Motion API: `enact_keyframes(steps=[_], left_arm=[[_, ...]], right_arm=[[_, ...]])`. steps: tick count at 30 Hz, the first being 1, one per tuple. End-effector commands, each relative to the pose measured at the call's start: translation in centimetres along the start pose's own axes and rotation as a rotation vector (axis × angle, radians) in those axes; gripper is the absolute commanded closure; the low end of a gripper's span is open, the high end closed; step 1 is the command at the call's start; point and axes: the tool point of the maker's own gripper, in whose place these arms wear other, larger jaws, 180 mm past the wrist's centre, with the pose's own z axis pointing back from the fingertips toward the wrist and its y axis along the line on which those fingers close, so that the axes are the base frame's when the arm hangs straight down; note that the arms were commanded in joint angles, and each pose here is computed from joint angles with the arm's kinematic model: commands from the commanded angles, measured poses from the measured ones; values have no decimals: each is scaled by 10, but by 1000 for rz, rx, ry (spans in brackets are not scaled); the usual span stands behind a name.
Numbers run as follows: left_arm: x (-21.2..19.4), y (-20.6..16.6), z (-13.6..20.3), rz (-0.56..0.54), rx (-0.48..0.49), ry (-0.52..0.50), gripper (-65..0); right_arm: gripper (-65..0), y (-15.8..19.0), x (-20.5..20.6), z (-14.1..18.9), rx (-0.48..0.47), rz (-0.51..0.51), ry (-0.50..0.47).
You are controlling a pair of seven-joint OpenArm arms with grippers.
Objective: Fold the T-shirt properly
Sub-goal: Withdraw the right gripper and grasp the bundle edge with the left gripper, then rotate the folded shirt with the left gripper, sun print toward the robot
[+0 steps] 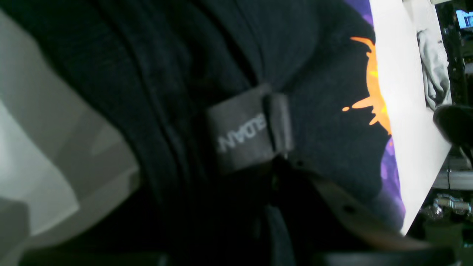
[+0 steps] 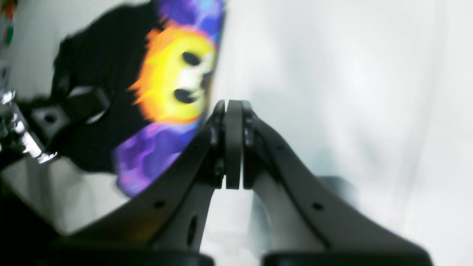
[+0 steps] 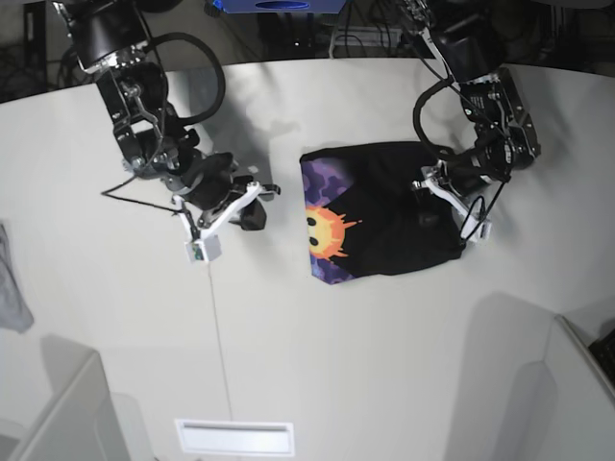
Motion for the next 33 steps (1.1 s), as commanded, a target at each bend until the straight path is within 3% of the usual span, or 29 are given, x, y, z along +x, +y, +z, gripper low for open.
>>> enact_keyframes(steps=[1, 11, 16, 22, 28, 33], left_arm=[[2, 7, 3, -47, 43, 43, 0], [-19, -10, -9, -403, 24, 315, 0], [-19, -36, -14, -643, -14, 410, 0], [-13, -65, -21, -893, -58, 487, 0], [-13, -86, -31, -1063, -91, 551, 0], [-27, -112, -44, -1178, -185, 555, 0]], right_arm=[[0, -4, 16, 5, -4, 2, -52], [0, -64, 9, 31, -144, -119, -83], [0, -88, 0, 44, -205, -167, -88], [0, -108, -16, 57, -259, -210, -79], [0, -120, -34, 67, -295, -238, -57], [0, -124, -42, 71, -311, -252, -47]])
